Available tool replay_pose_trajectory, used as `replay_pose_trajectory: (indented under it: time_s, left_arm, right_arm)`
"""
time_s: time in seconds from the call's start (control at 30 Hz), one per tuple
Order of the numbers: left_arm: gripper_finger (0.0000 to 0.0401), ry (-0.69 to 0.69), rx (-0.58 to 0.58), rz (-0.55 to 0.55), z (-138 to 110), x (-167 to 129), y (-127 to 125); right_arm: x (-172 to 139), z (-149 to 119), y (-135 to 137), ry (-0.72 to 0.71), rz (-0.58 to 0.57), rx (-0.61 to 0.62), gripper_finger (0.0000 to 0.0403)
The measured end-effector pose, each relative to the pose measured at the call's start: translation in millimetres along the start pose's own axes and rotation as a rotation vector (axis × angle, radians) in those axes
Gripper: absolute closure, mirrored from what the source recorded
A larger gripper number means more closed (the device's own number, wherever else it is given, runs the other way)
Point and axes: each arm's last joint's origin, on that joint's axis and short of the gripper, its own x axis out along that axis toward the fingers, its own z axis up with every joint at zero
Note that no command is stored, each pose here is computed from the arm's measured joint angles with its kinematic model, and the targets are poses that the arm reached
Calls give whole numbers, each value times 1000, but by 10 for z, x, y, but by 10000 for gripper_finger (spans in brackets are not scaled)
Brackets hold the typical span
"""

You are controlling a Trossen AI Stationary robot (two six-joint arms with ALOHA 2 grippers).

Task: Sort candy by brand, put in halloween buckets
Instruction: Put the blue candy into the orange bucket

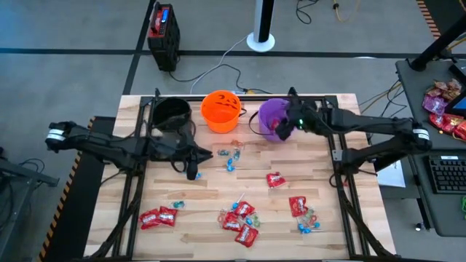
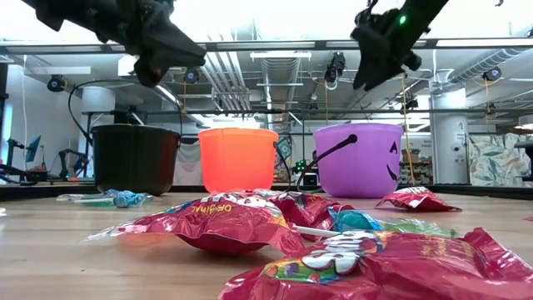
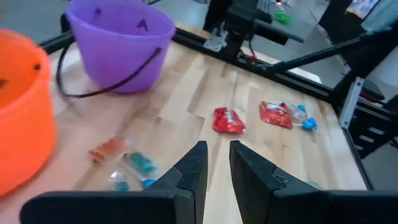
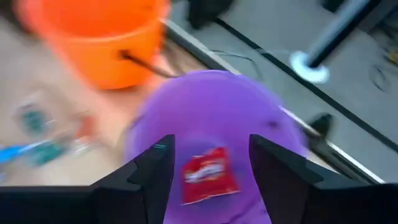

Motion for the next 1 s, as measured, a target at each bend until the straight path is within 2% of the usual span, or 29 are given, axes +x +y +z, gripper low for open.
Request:
replay_pose_trajectory:
  time_s: [0.13,0.27,0.4,0.63,0.83,0.9,1.0]
  left_arm:
    - [349,-5,16,1,-74,64,-114]
    - [349,-11,-6,4,-113,137,-154]
    - [349,-13,-32,4,-141,209,-164]
    - [349,-98,-75,-40,-85,357,-247]
    - [349,-90,-61,-41,-10,515,-349]
    - [349,-46,-52,-32,7,559,-390]
    - [349,105,-45,16,-10,584,-459]
  right_arm:
    - [-183,-182,380,-70,172,-107,207]
    - [-293,-515,791,-149,363,-197,215]
    - [-301,-912,1047,-171,478,-278,218]
    - [-229,-1309,1090,-110,509,-282,216]
    - [-189,-1430,1057,-77,510,-290,216]
    - [-184,-1441,1051,-71,509,-307,216]
    - [-193,-1414,1056,-81,508,-330,216]
